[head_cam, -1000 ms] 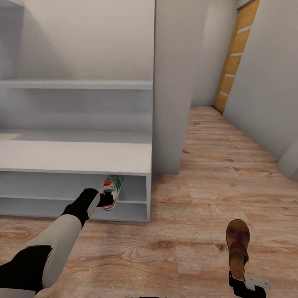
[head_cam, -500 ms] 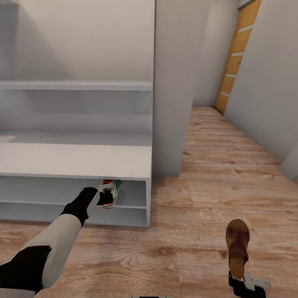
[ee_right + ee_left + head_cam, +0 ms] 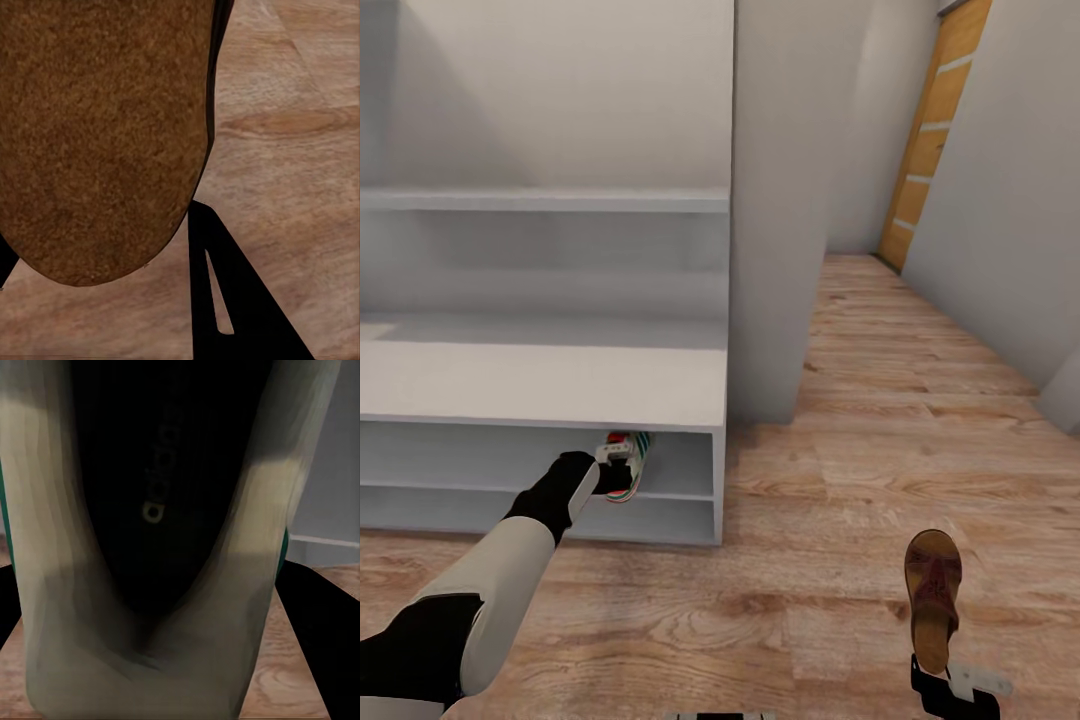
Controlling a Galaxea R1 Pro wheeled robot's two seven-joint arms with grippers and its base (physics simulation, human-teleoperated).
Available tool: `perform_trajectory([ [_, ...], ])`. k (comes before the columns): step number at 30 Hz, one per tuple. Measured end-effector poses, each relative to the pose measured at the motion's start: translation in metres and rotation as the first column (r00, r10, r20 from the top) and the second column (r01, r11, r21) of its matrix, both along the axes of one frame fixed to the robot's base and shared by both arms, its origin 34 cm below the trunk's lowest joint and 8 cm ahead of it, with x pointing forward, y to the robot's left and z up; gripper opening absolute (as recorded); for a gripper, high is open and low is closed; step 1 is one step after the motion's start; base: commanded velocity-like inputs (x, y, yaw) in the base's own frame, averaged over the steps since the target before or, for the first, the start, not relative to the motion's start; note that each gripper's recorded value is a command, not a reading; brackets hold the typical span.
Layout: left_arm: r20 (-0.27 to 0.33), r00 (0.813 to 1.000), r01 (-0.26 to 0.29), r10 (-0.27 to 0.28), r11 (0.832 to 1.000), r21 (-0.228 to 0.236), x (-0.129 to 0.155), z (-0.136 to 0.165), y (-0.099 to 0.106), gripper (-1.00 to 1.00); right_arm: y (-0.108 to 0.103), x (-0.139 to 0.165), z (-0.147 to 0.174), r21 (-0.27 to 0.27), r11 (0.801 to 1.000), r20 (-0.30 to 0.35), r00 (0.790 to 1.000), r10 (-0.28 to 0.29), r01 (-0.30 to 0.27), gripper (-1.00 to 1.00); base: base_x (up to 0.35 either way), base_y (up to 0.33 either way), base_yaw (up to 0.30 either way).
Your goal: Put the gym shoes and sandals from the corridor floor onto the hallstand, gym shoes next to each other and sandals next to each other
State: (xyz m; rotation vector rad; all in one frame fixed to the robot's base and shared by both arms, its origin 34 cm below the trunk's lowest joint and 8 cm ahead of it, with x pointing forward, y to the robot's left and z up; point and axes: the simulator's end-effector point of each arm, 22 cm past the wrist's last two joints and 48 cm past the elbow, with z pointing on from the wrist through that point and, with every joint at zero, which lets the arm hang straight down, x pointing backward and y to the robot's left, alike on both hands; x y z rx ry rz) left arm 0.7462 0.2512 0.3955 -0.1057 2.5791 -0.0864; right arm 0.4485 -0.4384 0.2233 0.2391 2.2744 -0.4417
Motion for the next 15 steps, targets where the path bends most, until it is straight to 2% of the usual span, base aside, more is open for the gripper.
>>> perform_trajectory([
  [10, -0.054, 0.999, -0.001, 0.001, 1.0, 0.002, -0.007, -0.037, 0.001, -1.0, 0.0, -0.016, -0.021, 0.001, 1.0, -0.055, 0.998, 0.0, 0.0, -1.0, 0.0, 0.0, 0.0],
  [15, -0.058, 0.998, -0.001, 0.001, 1.0, 0.001, -0.008, -0.04, 0.001, -1.0, 0.0, -0.017, -0.022, 0.001, 1.0, -0.058, 0.998, 0.001, -0.001, -1.0, 0.003, 0.0, 0.0],
])
